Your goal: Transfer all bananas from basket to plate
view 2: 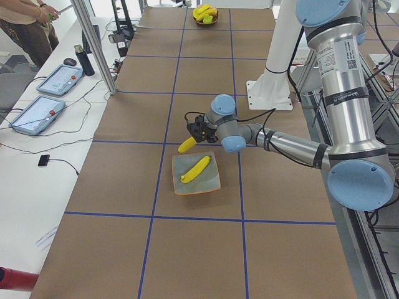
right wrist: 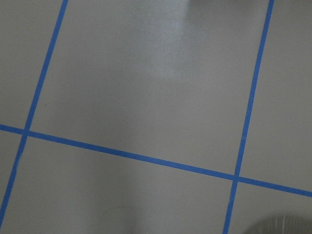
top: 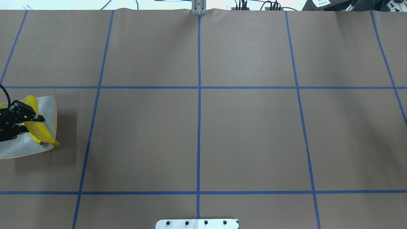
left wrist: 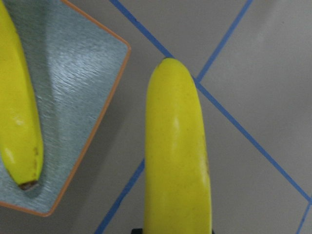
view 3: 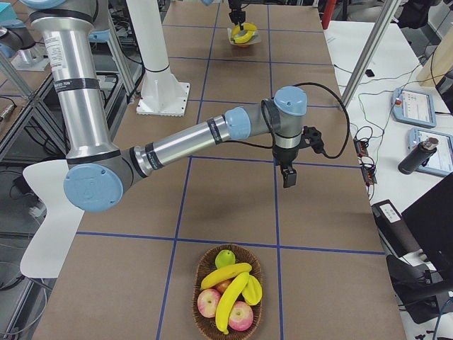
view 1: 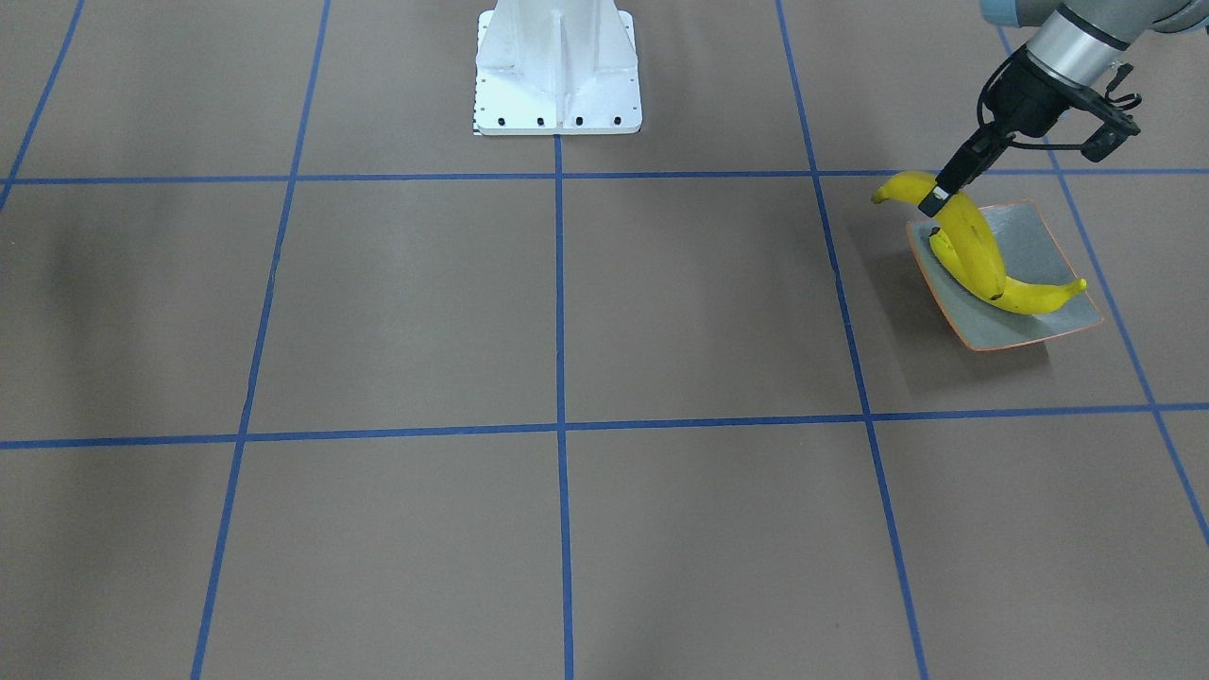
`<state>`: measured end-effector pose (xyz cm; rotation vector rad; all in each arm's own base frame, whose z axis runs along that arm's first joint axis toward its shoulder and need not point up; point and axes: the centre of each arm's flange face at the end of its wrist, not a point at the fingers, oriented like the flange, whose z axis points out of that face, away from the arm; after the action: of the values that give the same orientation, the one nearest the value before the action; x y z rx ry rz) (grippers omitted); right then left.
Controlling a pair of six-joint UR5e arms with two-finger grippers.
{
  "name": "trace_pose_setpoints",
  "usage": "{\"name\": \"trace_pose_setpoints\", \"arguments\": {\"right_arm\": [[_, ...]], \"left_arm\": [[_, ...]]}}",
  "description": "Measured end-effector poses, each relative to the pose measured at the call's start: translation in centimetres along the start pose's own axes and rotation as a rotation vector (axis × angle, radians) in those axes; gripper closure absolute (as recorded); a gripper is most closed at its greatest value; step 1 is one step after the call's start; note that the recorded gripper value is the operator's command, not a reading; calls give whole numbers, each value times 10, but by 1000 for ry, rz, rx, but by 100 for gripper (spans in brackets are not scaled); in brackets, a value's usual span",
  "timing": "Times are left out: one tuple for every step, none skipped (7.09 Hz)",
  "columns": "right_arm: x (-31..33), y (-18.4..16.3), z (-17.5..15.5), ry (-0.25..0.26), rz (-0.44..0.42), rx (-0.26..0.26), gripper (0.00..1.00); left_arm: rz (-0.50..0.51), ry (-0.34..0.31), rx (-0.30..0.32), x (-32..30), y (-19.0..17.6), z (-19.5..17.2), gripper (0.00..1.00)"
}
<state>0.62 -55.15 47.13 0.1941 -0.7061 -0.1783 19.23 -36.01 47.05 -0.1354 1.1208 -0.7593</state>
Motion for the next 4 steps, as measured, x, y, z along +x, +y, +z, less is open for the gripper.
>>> {"name": "trace_pose_setpoints", "arguments": {"right_arm": [[2, 1, 0, 0, -2, 0, 0], [3, 1, 0, 1, -3, 1, 0], [3, 1, 0, 2, -4, 1, 0], [3, 0, -1, 2, -5, 3, 0]], "left_arm": [[-11, -22, 18, -12, -12, 4, 100], [-4, -38, 30, -22, -22, 9, 100], [15, -48, 38, -29, -31, 12, 98], [24, -55, 42, -34, -36, 16, 91]]}}
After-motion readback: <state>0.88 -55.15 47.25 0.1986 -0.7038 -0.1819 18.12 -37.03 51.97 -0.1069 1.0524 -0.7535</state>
